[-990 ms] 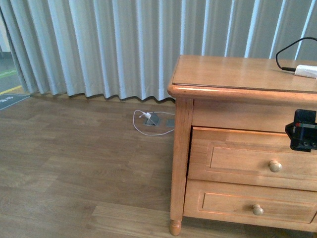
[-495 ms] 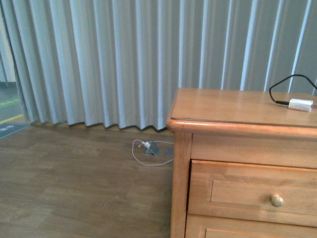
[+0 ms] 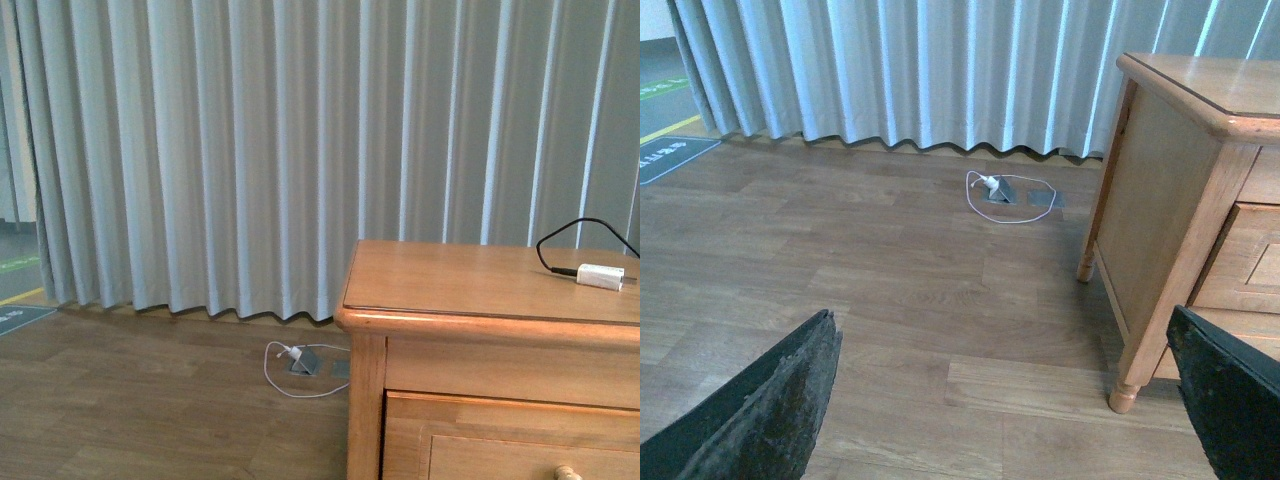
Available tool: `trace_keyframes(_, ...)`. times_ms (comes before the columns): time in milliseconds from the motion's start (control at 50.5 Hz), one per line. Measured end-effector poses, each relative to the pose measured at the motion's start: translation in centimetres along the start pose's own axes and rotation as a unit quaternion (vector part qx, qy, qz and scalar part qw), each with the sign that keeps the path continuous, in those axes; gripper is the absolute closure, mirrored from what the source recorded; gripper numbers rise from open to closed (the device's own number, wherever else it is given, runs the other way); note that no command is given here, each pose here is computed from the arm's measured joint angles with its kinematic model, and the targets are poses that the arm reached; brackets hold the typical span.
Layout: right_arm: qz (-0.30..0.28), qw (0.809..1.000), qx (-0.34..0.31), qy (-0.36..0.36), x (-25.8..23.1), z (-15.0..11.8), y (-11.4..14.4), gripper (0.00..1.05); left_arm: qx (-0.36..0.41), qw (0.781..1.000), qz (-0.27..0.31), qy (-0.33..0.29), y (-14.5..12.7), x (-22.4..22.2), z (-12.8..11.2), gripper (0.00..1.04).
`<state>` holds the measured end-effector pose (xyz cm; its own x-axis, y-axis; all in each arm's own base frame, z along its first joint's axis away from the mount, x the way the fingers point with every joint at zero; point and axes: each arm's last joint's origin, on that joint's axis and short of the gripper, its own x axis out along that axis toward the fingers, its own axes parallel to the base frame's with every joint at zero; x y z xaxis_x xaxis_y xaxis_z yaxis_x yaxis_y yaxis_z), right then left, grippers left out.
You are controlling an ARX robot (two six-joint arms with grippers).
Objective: Place pink marker in drawer with both arms
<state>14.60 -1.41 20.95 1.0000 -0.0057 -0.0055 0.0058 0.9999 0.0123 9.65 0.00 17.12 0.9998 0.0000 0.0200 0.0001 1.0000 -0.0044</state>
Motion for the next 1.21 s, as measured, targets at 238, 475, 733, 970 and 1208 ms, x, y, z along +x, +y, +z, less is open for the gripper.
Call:
trace_keyframes(238, 0.004, 1.0, -0.004, -0.001, -1.2, -1.6, 1.3, 1.03, 0.0, 1.0, 0.0, 0.0, 0.0, 0.0, 0.0, 0.06)
trace_keyframes(475, 0.001, 1.0, -0.005, -0.002, -2.2, -2.7, 1.3, 1.03, 0.0, 1.0, 0.0, 0.0, 0.0, 0.0, 0.0, 0.06)
trace_keyframes(733, 0.002, 1.0, -0.005, -0.002, -2.9, -3.4, 1.3, 1.03, 0.0, 1.0, 0.0, 0.0, 0.0, 0.0, 0.0, 0.06)
trace_keyframes(970, 0.002, 1.0, -0.005, -0.006, -3.4, -4.2, 1.3, 1.03, 0.0, 1.0, 0.0, 0.0, 0.0, 0.0, 0.0, 0.06)
trace_keyframes(1208, 0.002, 1.0, -0.005, -0.006, -3.8, -4.2, 1.3, 1.03, 0.0, 1.0, 0.0, 0.0, 0.0, 0.0, 0.0, 0.06)
